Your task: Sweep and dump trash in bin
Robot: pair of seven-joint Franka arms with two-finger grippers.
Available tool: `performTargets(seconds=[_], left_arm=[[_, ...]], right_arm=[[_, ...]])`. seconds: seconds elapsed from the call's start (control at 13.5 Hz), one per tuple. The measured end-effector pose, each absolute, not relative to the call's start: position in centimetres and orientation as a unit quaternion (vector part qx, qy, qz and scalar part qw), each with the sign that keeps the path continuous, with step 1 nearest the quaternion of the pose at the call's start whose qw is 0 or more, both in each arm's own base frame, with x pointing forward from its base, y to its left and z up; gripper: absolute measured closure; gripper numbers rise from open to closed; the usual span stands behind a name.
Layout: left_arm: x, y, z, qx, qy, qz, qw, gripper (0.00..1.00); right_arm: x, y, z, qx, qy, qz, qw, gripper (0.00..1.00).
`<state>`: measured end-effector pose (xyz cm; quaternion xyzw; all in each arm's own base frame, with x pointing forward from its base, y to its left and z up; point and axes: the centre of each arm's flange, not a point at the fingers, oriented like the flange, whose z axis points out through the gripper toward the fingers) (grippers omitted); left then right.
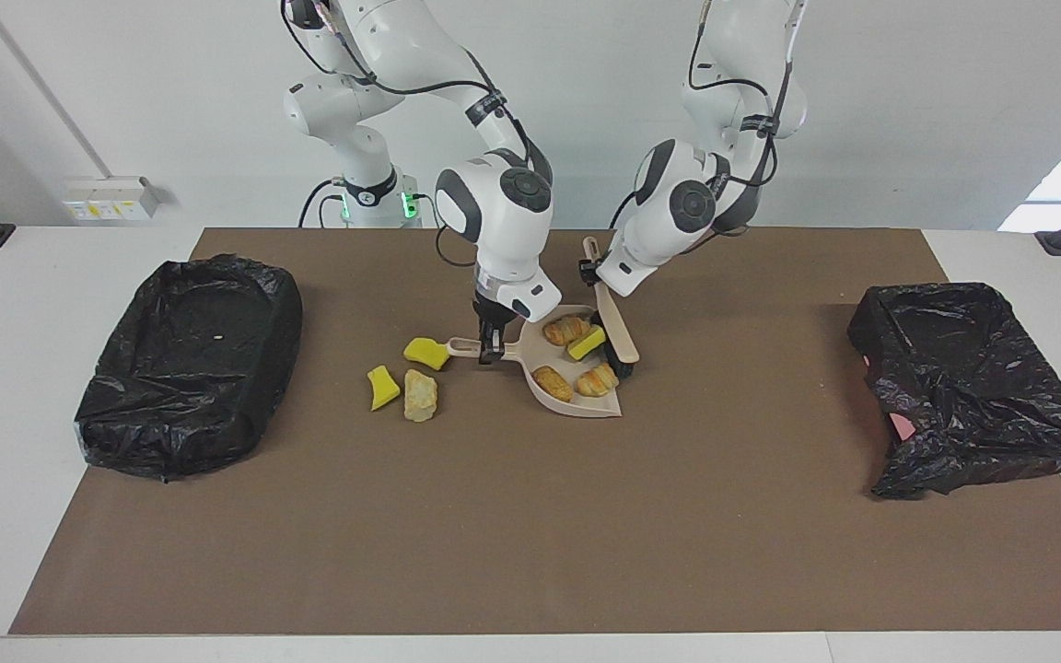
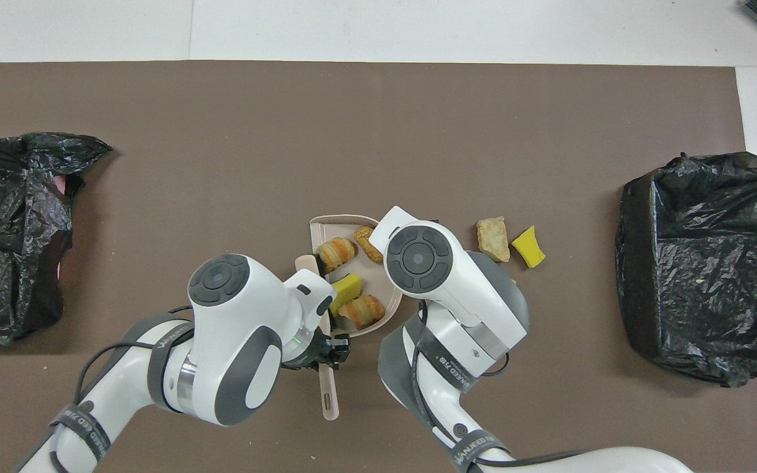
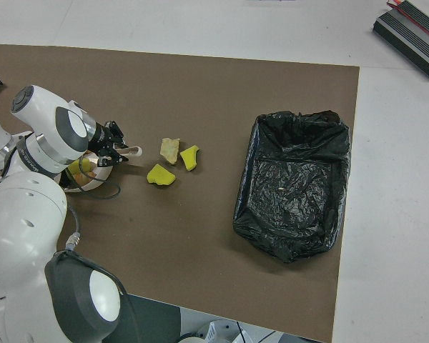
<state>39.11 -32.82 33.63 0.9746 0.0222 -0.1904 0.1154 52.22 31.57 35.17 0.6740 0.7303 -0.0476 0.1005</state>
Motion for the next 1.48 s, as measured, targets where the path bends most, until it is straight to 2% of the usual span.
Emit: performTargets(seconds=[0.22, 0.59, 0.89, 1.33, 1.48], left_arm=[[38.4, -34.6, 33.7, 0.975, 0.012, -0.188, 0.115, 0.74], [42.3, -28.3, 35.7, 0.97, 0.081, -0.208, 0.1, 0.74], [40.4, -28.1, 38.0, 0.968, 0.107, -0.22, 0.057, 0.74], [38.3, -28.8, 36.9, 0.969, 0.097, -0.221, 0.047, 0.74], [36.6, -30.2, 36.2, 0.97, 0.09, -0.222, 0.037, 0.74]], right_arm=[[52.2, 31.6, 35.1, 0.674, 0.73, -0.047, 0.101, 0.68], [52.3, 31.6, 35.2, 0.675, 0.73, -0.047, 0.101, 0.68], [52.2, 31.6, 35.2, 0.682, 0.723, -0.046, 0.101, 0.68], [52.8, 31.0, 35.5, 0.694, 0.712, -0.042, 0.102, 0.68], [52.8, 31.0, 35.5, 0.694, 0.711, -0.042, 0.102, 0.68]])
